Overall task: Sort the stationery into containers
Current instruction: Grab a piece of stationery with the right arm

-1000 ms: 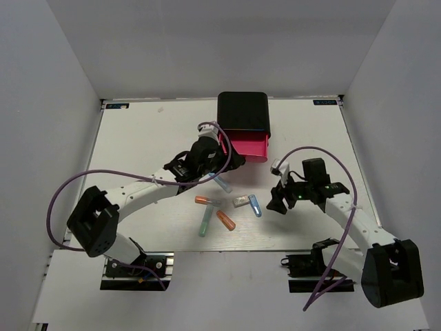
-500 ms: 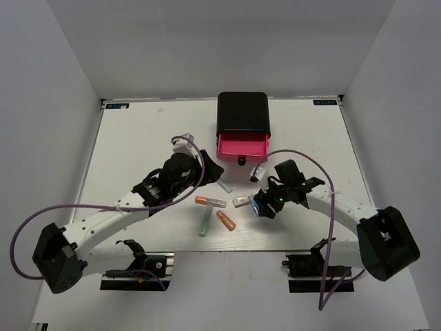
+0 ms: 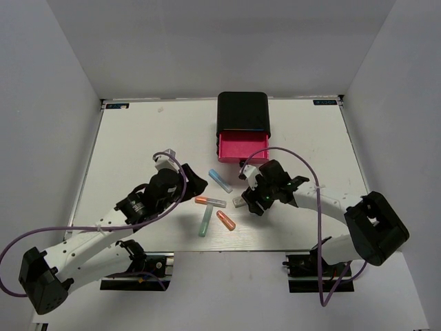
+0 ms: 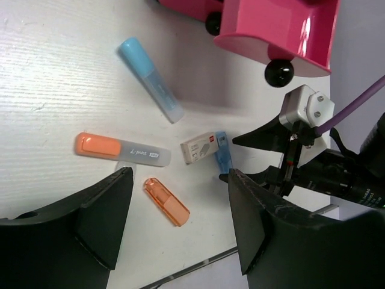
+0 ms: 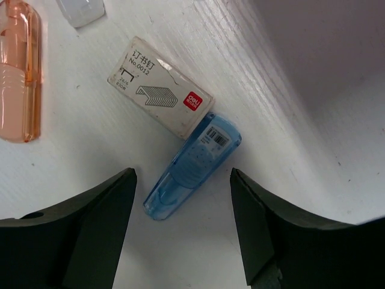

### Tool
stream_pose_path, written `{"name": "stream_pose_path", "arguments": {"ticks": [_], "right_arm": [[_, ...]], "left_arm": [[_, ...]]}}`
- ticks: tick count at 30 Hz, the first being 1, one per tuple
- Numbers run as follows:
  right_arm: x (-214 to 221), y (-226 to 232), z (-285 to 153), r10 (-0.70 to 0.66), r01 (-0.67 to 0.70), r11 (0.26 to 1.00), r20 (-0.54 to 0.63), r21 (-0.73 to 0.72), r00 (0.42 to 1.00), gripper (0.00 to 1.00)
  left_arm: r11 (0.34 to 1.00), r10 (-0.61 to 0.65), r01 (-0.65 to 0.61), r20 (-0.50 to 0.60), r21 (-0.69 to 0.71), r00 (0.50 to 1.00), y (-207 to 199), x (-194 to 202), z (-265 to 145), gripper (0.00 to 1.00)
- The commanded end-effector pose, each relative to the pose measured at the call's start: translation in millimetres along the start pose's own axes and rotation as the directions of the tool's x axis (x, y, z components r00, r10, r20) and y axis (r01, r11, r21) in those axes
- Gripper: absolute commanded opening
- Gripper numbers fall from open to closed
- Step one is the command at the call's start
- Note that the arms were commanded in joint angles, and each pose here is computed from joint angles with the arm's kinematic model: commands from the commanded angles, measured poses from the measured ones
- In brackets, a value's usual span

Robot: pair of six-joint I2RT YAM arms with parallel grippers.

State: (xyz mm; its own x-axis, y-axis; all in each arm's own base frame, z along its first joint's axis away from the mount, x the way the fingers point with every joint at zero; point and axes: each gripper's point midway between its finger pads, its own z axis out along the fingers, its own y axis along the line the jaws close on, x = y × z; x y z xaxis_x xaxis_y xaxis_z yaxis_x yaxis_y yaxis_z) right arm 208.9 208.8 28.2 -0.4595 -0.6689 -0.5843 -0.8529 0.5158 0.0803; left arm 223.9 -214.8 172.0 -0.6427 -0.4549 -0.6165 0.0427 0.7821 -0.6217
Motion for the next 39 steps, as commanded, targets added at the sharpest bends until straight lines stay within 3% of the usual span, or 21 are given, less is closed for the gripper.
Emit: {"name": "stream_pose_path", "arguments": {"ticks": [1, 15, 21, 31, 39], "right_arm": [[-11, -4, 6, -0.017, 0.016, 0.999, 0.026, 0.052, 1.0, 0.69], [5, -6, 14, -0.104, 0.107, 0.986, -0.03, 0.127, 0.994, 0.31], [3, -10, 7, -0.096, 0.099, 0.983, -0.024, 0.152, 0.995, 0.08], [-7, -2, -13, -0.112, 0.108, 0.986, 0.02, 0.127, 0.994, 0.02], [-39, 6, -43, -0.181, 0.168, 0.98, 0.136, 0.102, 0.974, 0.0]], "left_arm": [[1.0, -0.019, 0.019, 0.011, -0.014, 1.0, 5, 0, -3, 0.74], [0.999, 0.007, -0.005, -0.029, 0.05, 1.0, -20, 6, 24, 0.74], [0.998, 0.054, -0.052, -0.049, 0.04, 0.997, -41, 3, 60, 0.74], [0.998, 0.063, -0.064, -0.026, -0.011, 0.998, -47, -7, 97, 0.74], [0.997, 0.073, -0.074, -0.028, -0.013, 0.997, -58, -9, 119, 0.76]]}}
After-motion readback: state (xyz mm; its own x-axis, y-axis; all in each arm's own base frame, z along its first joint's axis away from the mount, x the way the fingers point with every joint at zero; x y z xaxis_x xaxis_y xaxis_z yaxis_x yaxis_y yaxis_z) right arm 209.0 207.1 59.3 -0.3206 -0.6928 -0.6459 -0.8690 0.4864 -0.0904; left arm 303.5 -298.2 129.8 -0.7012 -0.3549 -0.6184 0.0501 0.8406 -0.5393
